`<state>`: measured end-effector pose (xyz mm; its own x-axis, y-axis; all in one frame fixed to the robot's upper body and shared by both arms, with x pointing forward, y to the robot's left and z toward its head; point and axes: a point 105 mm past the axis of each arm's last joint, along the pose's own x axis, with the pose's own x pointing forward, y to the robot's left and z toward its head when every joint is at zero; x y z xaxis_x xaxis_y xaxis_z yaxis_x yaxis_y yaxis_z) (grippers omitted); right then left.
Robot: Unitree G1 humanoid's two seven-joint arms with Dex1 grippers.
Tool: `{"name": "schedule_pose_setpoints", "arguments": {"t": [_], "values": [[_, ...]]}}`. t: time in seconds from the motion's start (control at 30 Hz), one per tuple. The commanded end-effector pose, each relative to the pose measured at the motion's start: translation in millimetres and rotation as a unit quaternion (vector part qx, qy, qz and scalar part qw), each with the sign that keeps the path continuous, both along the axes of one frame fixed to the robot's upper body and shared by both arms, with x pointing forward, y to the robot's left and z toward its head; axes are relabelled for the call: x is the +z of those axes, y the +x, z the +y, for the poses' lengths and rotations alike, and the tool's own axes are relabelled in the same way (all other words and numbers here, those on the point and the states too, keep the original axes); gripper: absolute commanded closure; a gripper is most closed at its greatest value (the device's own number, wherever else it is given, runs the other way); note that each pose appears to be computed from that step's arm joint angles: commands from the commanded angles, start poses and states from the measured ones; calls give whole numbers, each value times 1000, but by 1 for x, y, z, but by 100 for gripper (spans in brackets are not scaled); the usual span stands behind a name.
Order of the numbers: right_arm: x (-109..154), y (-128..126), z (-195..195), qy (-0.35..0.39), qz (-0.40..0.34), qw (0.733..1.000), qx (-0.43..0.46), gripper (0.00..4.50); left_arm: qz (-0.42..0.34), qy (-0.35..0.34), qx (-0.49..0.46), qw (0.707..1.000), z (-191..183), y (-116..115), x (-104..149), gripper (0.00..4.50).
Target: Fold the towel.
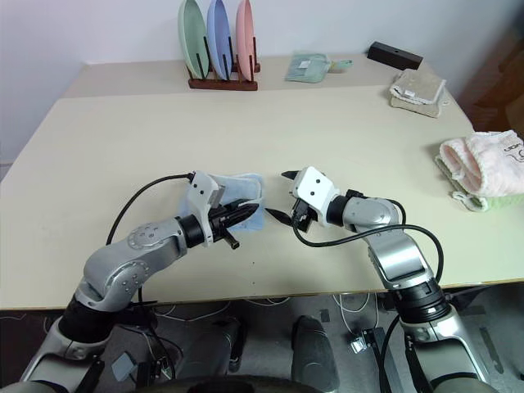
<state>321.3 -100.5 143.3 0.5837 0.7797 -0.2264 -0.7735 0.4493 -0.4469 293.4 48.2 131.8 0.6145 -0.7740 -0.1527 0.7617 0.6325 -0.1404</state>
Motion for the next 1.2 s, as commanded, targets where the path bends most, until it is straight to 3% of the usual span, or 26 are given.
{"name": "schedule_pose_setpoints", "arguments": {"t": [0.03,0.13,0.23,0.3,0.4,0.47,0.53,0.73,0.87,0.93,1.03,1.13,1.2], "values": [[12,-1,2,5,-28,1000,6,11,-24,-27,1,999,6,-5,20,205],[13,0,0,8,-22,1000,3,11,-29,-50,24,998,26,-10,31,55],[15,1,-2,21,-10,1000,-1,99,-18,-69,29,997,45,-23,37,49],[21,0,1,36,-8,999,5,189,-20,-78,29,996,59,-34,44,49],[37,-2,16,73,-5,997,27,353,-45,-83,106,990,94,-24,53,135],[44,-1,24,91,1,995,36,450,-53,-68,137,987,105,-18,52,235],[46,-2,42,112,19,992,46,450,-53,-36,166,984,107,-5,44,337],[0,2,83,69,102,991,48,450,-22,-6,173,985,84,23,6,337],[-52,10,78,0,128,992,-3,450,-7,39,152,988,73,21,-27,337],[-62,15,70,-14,127,991,-27,450,-5,53,152,987,75,20,-36,337],[-58,16,65,1,121,992,-33,450,-21,51,154,987,79,17,-35,337],[-29,10,64,79,146,986,-12,366,-58,-10,164,985,88,12,-9,341],[-11,7,56,123,170,977,-15,279,-89,-8,180,980,109,4,4,341]]}}
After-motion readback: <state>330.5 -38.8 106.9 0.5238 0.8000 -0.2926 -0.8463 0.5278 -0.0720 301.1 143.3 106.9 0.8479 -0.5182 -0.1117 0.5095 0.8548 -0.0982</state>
